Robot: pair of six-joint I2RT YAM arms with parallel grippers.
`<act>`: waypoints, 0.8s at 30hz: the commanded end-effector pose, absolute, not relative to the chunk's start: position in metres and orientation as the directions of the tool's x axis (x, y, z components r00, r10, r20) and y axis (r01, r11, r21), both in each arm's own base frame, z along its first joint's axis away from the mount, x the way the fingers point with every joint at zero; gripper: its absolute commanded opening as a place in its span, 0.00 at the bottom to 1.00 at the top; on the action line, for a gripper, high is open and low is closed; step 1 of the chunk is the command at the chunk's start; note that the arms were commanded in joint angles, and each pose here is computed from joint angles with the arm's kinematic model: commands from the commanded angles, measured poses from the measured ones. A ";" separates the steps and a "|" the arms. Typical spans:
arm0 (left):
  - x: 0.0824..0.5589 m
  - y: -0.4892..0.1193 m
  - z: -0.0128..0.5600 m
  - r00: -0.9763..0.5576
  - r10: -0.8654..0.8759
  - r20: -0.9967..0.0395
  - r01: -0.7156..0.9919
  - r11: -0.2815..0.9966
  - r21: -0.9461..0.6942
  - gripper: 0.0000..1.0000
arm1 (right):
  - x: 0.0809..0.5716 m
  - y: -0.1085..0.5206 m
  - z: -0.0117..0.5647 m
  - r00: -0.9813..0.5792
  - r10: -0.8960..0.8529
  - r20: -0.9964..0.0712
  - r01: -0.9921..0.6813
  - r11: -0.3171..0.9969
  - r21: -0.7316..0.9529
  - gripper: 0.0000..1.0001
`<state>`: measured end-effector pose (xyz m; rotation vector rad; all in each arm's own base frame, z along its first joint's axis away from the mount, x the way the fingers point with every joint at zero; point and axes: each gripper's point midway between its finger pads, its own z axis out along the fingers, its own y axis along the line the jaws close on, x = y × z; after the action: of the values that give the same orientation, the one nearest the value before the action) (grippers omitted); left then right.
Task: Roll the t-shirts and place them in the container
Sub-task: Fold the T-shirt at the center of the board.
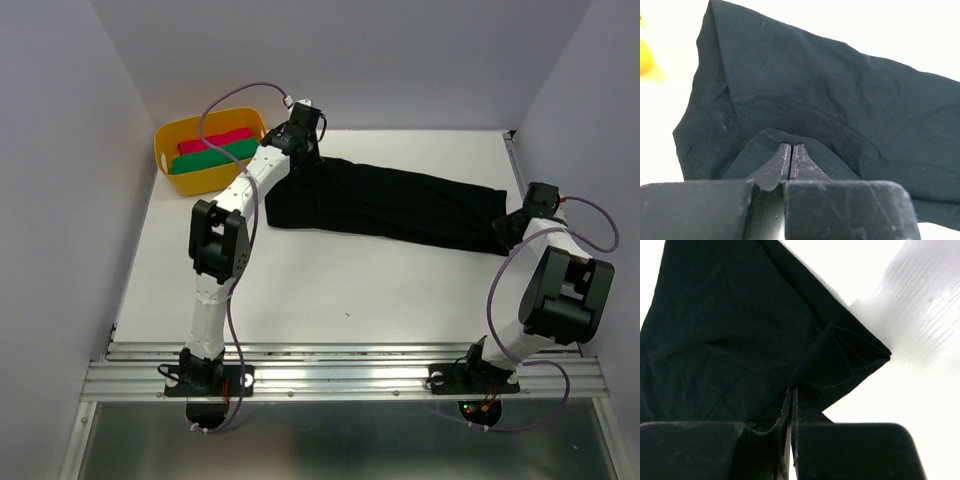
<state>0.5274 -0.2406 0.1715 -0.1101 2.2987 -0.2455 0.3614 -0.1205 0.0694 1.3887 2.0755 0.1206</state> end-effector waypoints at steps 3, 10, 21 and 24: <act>0.552 -0.242 0.176 -0.636 -0.169 -0.753 -0.004 0.976 -0.216 0.00 | 0.389 -0.133 0.087 -0.187 0.858 -0.479 0.772 0.430 0.468 0.01; 0.575 -0.252 0.159 -0.633 -0.184 -0.752 0.015 0.968 -0.250 0.12 | 0.402 -0.142 0.082 -0.178 0.854 -0.488 0.784 0.423 0.455 0.04; 0.564 -0.246 0.218 -0.569 -0.190 -0.800 0.056 0.962 -0.268 0.66 | 0.405 -0.154 0.121 -0.220 0.784 -0.580 0.755 0.513 0.408 0.63; 0.546 -0.249 0.216 -0.606 -0.158 -0.780 0.083 0.962 -0.260 0.65 | 0.409 -0.136 0.136 -0.277 0.739 -0.615 0.718 0.584 0.378 0.63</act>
<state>0.5614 -0.2516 0.1392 -0.0911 2.3075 -0.2763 0.4010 -0.1399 0.0931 1.2933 2.0512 0.0761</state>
